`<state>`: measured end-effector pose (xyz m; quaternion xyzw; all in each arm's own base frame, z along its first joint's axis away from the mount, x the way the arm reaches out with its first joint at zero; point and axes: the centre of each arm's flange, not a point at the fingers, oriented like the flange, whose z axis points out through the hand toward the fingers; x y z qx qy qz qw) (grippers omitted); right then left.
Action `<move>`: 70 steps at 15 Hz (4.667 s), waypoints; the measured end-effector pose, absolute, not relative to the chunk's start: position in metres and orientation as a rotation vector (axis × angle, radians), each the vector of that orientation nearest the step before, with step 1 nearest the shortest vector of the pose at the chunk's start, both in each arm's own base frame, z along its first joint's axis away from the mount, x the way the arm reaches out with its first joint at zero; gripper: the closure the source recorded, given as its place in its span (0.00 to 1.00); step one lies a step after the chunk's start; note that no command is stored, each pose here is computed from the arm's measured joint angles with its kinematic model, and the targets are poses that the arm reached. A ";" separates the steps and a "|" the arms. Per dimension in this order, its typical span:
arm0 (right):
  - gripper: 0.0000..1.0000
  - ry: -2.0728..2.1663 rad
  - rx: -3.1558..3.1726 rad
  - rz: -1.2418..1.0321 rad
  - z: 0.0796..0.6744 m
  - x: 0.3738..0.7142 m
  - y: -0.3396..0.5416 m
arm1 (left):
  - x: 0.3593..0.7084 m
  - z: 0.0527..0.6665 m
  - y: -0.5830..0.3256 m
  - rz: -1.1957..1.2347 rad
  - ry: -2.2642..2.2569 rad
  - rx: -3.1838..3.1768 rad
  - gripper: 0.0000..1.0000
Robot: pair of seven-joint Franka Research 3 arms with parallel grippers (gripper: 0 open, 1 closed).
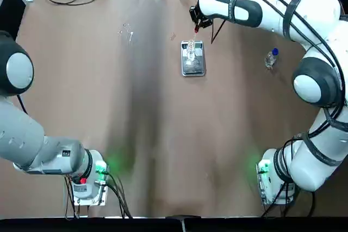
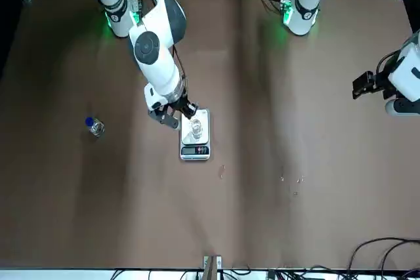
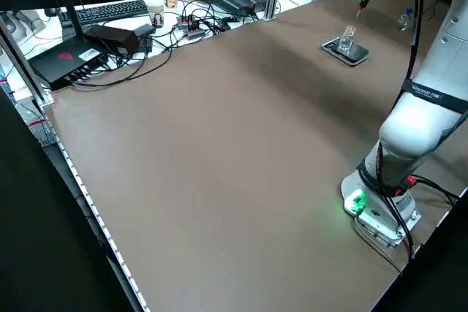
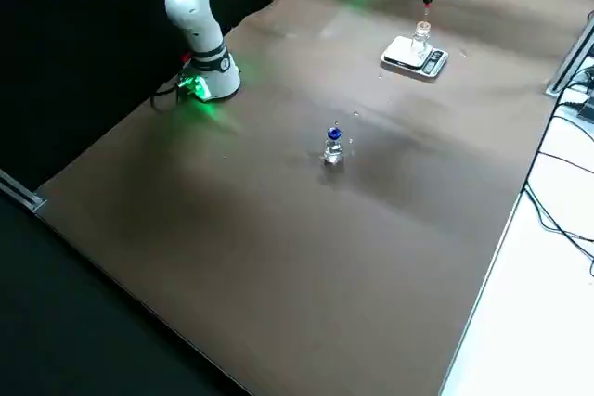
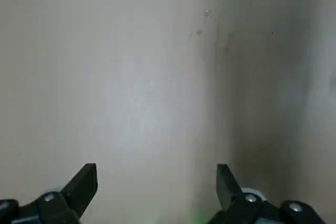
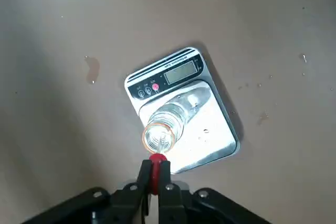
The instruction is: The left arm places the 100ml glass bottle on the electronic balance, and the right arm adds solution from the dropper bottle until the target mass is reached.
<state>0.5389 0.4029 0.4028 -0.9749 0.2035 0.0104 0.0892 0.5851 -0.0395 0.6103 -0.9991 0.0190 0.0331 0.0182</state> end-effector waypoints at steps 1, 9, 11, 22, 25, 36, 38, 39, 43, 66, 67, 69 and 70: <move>0.91 0.601 -2.905 0.033 0.401 0.538 0.405 | 0.585 0.610 -0.040 0.103 0.059 -3.103 0.00; 0.94 0.594 -2.906 0.033 0.401 0.535 0.409 | 0.585 0.610 -0.042 0.103 0.064 -3.103 0.00; 0.95 0.615 -2.903 0.035 0.401 0.534 0.410 | 0.585 0.610 -0.042 0.103 0.064 -3.103 0.00; 0.95 0.673 -2.887 0.028 0.403 0.538 0.408 | 0.585 0.609 -0.041 0.106 0.063 -3.103 0.00; 0.95 0.678 -2.866 0.000 0.416 0.543 0.407 | 0.585 0.609 -0.041 0.106 0.063 -3.103 0.00; 0.95 0.838 -2.842 0.021 0.500 0.581 0.279 | 0.586 0.609 -0.029 0.106 0.033 -3.104 0.00; 0.95 0.786 -2.875 0.042 0.504 0.590 0.237 | 0.586 0.609 -0.029 0.106 0.033 -3.104 0.00; 0.95 0.767 -2.881 0.041 0.508 0.594 0.211 | 0.586 0.609 -0.029 0.106 0.034 -3.104 0.00; 0.95 0.672 -2.908 0.050 0.517 0.588 0.103 | 0.586 0.610 -0.029 0.105 0.033 -3.104 0.00; 0.95 0.326 -3.114 0.096 0.397 0.536 -0.061 | 0.572 0.649 -0.024 -0.042 0.004 -3.107 0.00; 0.95 0.318 -3.114 0.104 0.394 0.533 -0.062 | 0.568 0.655 -0.024 -0.059 0.005 -3.107 0.00; 0.95 0.299 -3.114 0.110 0.393 0.527 -0.063 | 0.565 0.660 -0.025 -0.072 0.006 -3.107 0.00; 0.95 0.285 -3.114 0.109 0.394 0.525 -0.064 | 0.566 0.659 -0.026 -0.069 0.009 -3.107 0.00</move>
